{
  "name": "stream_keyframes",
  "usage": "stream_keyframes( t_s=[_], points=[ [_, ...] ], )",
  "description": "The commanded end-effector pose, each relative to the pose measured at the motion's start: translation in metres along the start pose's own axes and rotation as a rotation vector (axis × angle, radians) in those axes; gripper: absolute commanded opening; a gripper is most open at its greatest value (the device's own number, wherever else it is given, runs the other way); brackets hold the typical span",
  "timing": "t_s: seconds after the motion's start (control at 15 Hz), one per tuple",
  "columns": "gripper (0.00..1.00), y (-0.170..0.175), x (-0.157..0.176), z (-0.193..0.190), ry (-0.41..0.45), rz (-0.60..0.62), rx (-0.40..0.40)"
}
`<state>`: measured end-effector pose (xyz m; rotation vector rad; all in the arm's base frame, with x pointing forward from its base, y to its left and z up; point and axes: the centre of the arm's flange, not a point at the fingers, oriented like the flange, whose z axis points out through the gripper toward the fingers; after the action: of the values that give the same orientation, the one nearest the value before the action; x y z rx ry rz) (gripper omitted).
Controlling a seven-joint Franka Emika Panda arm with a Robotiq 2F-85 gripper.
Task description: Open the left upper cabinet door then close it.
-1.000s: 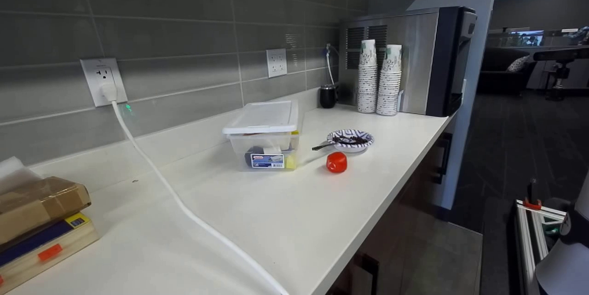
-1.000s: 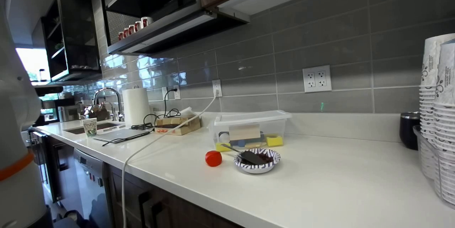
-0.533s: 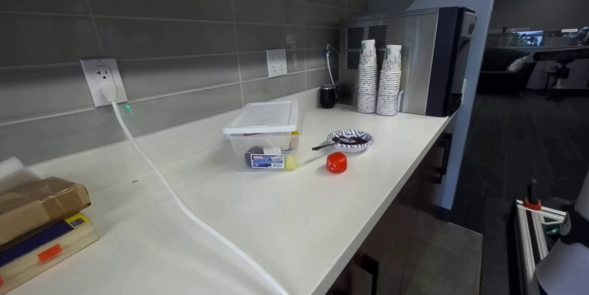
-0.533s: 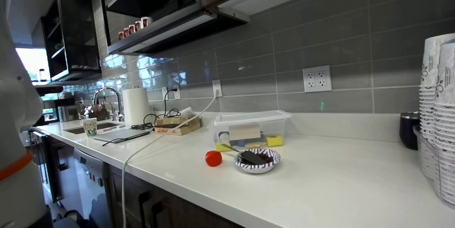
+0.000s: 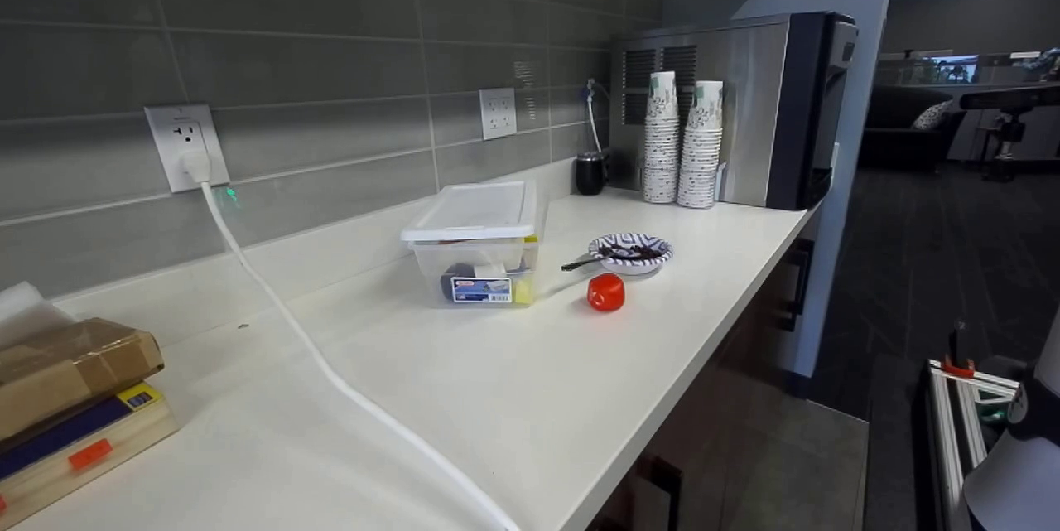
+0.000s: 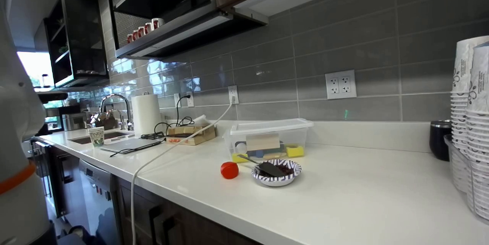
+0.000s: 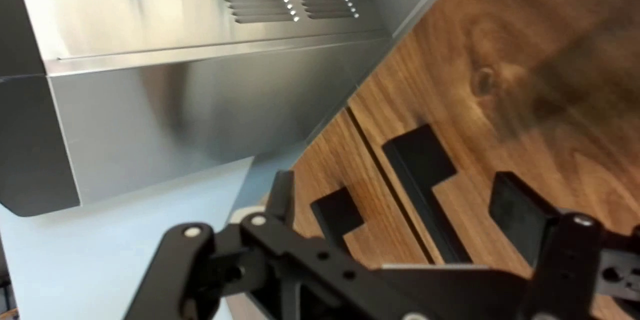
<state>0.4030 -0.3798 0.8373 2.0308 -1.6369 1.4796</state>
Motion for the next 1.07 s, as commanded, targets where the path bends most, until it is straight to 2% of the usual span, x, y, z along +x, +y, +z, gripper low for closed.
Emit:
stream_keyframes(
  t_s=[0.0,0.4,0.67,1.0],
  points=[
    [1.00,-0.016,0.001,0.002,0.078,0.006,0.064],
    [1.00,-0.018,0.016,0.013,0.184,0.027,0.100],
    [1.00,-0.006,0.033,0.021,0.265,0.050,0.071],
    [1.00,0.001,0.041,0.030,0.307,0.068,0.046]
  ],
)
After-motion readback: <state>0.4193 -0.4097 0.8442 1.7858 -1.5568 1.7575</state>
